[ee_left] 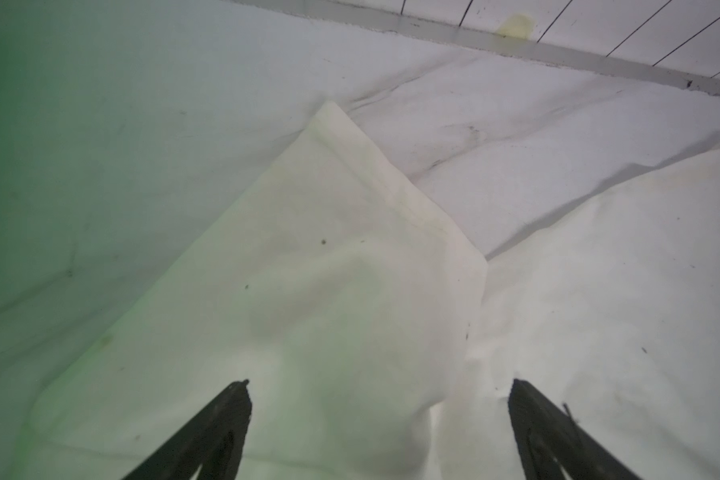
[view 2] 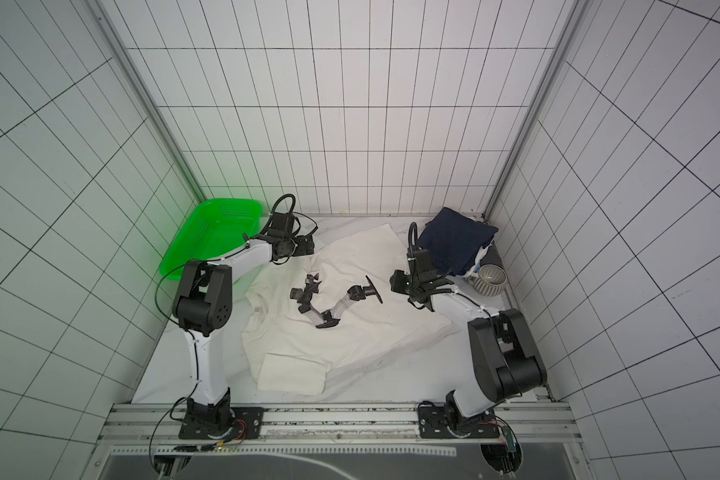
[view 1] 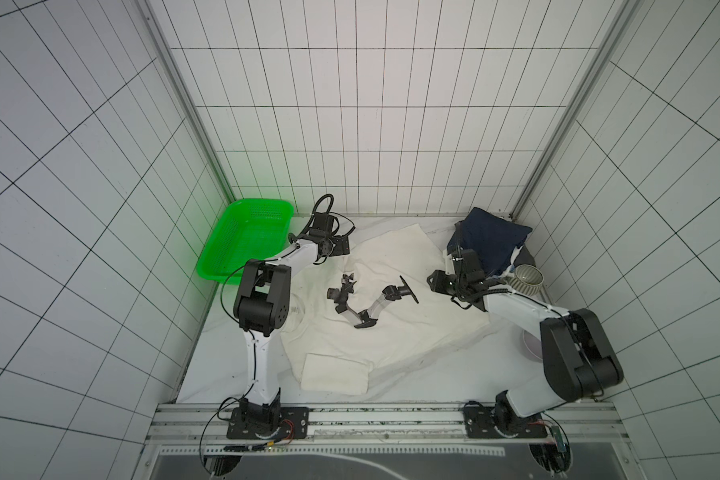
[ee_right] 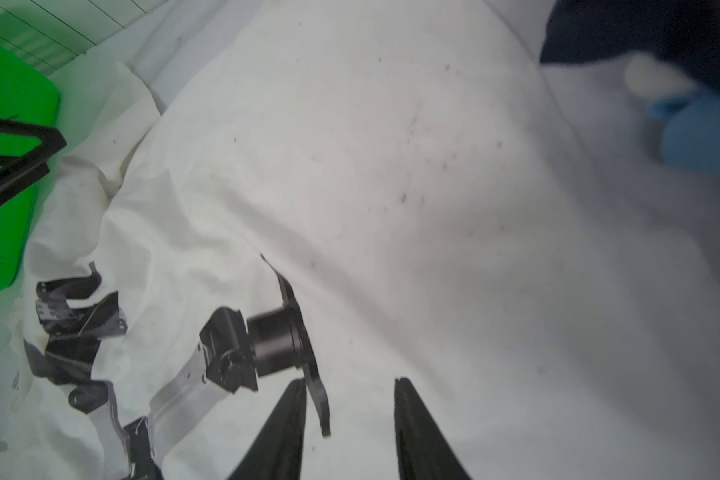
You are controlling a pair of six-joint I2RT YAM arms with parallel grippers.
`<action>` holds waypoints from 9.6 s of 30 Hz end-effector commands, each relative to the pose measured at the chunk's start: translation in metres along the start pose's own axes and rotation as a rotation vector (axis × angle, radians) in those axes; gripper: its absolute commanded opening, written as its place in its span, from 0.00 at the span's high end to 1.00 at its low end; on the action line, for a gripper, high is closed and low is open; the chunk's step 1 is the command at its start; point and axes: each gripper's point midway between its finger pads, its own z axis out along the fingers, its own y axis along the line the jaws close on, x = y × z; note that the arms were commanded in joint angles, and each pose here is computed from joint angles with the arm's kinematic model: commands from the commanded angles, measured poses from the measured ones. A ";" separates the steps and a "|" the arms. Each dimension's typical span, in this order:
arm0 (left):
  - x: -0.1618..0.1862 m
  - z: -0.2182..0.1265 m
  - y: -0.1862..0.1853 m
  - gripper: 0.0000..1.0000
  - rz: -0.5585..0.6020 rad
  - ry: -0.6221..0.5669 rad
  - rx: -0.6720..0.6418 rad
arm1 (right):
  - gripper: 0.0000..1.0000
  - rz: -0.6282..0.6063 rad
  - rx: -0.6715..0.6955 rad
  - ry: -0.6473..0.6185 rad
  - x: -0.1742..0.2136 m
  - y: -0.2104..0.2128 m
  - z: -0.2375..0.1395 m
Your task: Fold and stack the t-shirts
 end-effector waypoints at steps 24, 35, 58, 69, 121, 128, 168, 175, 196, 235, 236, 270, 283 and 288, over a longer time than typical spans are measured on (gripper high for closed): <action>0.031 0.047 0.094 0.03 -0.191 0.105 -0.181 | 0.73 0.045 0.267 0.022 -0.053 -0.081 0.119; 0.045 0.033 0.118 0.03 -0.289 0.109 -0.170 | 0.75 0.097 0.210 -0.015 -0.053 -0.077 0.085; -0.032 0.105 0.010 0.03 -0.206 0.024 0.099 | 0.71 0.026 0.115 0.104 0.104 -0.022 0.008; -0.064 0.141 0.029 0.02 -0.349 -0.126 0.130 | 0.70 0.120 0.210 0.197 0.189 -0.055 -0.035; 0.347 -0.214 0.058 0.36 -0.238 0.218 -0.335 | 0.30 0.563 0.578 0.162 0.179 -0.134 -0.124; 0.362 -0.208 0.058 0.50 -0.227 0.243 -0.326 | 0.30 0.553 0.582 0.161 0.177 -0.137 -0.121; 0.136 -0.217 0.013 1.00 -0.066 -0.115 -0.141 | 0.68 0.355 0.499 0.110 0.115 -0.110 -0.137; 0.141 -0.202 0.004 1.00 -0.032 -0.020 -0.135 | 0.59 0.380 0.597 0.221 0.160 -0.134 -0.124; 0.131 -0.219 0.072 1.00 -0.163 -0.120 -0.094 | 0.48 0.582 0.624 0.321 0.206 -0.130 -0.128; 0.167 -0.255 0.015 1.00 -0.103 -0.090 0.029 | 1.00 0.296 0.597 0.186 0.135 -0.078 -0.204; 0.170 -0.254 0.015 1.00 -0.096 -0.088 0.018 | 1.00 0.296 0.607 0.182 0.134 -0.080 -0.206; 0.044 -0.083 0.036 0.99 0.007 0.056 -0.196 | 0.96 0.082 0.624 0.213 -0.042 -0.114 -0.025; 0.103 -0.133 -0.001 0.61 -0.088 0.052 0.075 | 0.43 -0.160 0.180 0.219 0.043 0.029 -0.026; 0.168 -0.108 0.005 0.68 -0.191 0.158 0.122 | 0.49 -0.112 0.221 0.318 0.095 0.010 -0.005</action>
